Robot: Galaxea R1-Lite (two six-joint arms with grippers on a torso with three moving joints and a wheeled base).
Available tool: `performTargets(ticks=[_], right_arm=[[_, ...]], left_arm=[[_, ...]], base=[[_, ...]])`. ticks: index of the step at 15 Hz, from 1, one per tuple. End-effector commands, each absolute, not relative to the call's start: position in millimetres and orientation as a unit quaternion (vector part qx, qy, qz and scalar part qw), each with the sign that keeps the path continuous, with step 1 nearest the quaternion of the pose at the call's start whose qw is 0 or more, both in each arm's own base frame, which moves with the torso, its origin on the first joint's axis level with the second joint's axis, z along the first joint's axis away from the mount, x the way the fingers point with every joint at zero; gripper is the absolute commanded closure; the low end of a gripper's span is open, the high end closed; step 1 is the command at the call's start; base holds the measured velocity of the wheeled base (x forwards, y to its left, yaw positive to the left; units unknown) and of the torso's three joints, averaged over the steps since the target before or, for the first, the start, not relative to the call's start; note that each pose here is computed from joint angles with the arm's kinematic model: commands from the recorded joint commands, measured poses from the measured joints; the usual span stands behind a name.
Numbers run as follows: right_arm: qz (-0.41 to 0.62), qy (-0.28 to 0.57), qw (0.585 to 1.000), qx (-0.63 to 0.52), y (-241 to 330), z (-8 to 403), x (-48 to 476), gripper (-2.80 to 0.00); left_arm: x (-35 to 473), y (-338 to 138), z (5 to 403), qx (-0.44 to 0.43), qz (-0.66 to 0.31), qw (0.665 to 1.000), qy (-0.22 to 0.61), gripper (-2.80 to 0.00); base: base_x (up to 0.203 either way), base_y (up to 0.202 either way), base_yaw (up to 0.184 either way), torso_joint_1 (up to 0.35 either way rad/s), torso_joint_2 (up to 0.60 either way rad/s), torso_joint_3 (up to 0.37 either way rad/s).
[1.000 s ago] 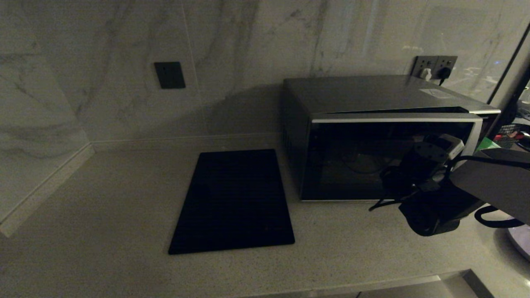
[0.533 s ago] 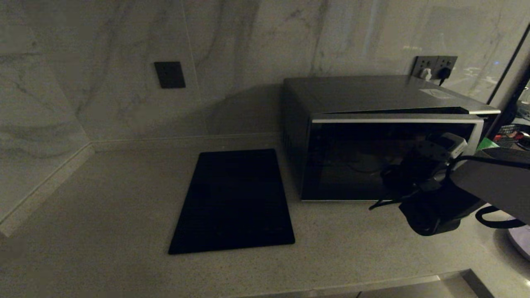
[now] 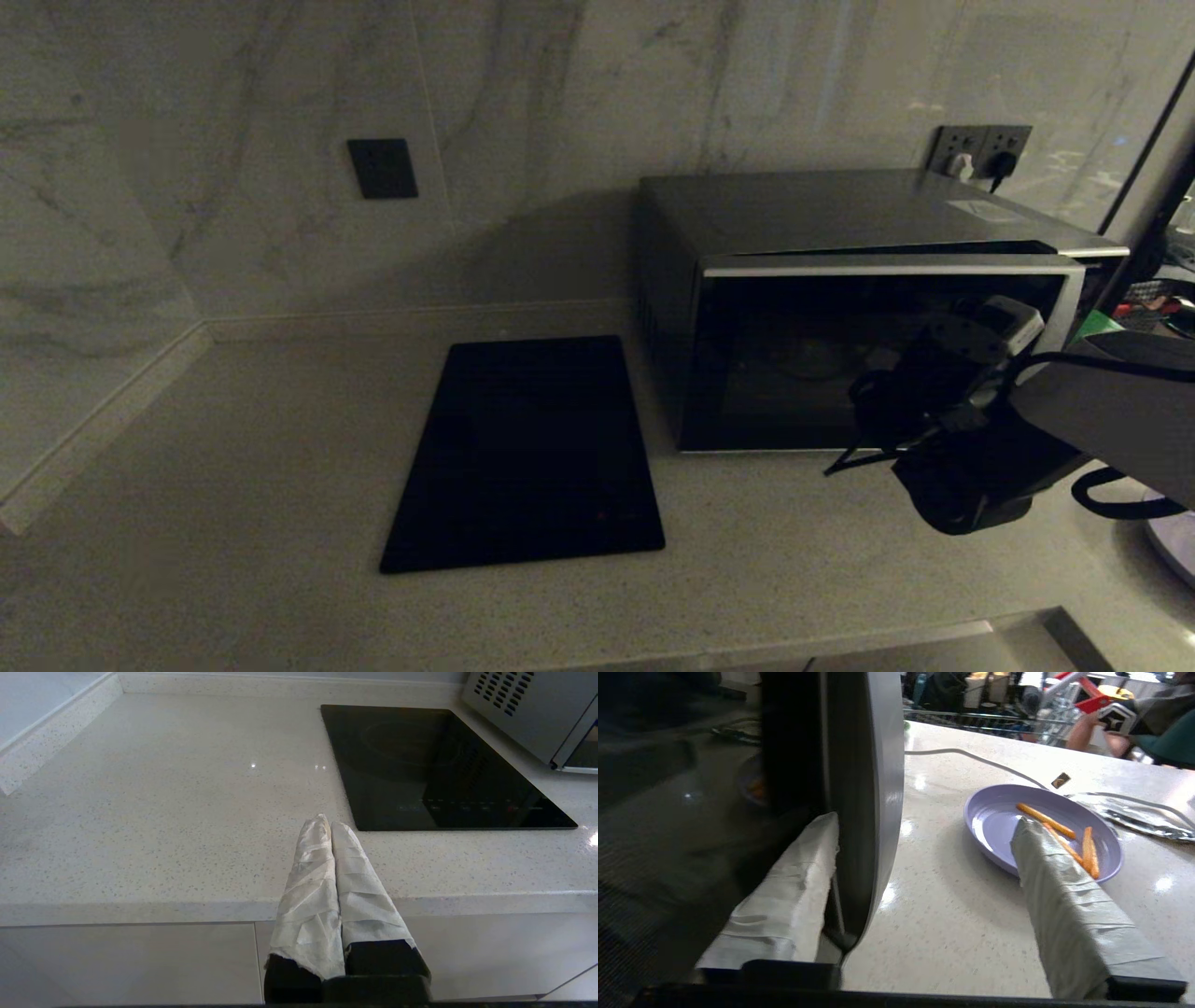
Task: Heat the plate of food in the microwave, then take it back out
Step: Open the microwave oven
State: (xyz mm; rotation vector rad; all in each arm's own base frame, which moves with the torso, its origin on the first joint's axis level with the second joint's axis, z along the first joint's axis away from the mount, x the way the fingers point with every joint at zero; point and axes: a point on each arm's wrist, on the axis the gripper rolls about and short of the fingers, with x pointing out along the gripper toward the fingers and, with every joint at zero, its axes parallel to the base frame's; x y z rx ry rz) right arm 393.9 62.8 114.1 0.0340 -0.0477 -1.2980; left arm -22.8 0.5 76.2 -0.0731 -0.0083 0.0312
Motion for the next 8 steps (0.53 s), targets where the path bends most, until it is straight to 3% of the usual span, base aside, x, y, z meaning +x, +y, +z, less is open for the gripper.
performTargets(ticks=[1, 8], right_arm=[[-0.598, -0.027, 0.8, 0.024, 71, 120, 391, -2.8], [-0.579, -0.042, 0.813, 0.043, 86, 149, 374, -2.8]], left_arm=[[-23, 1, 76, -0.037, 0.016, 0.999, -0.004, 0.0], [-23, 1, 76, -0.037, 0.016, 0.999, -0.004, 0.0]], base=[[0.0, 0.0, 0.0, 0.0, 0.0, 0.0], [0.0, 0.0, 0.0, 0.0, 0.0, 0.0]])
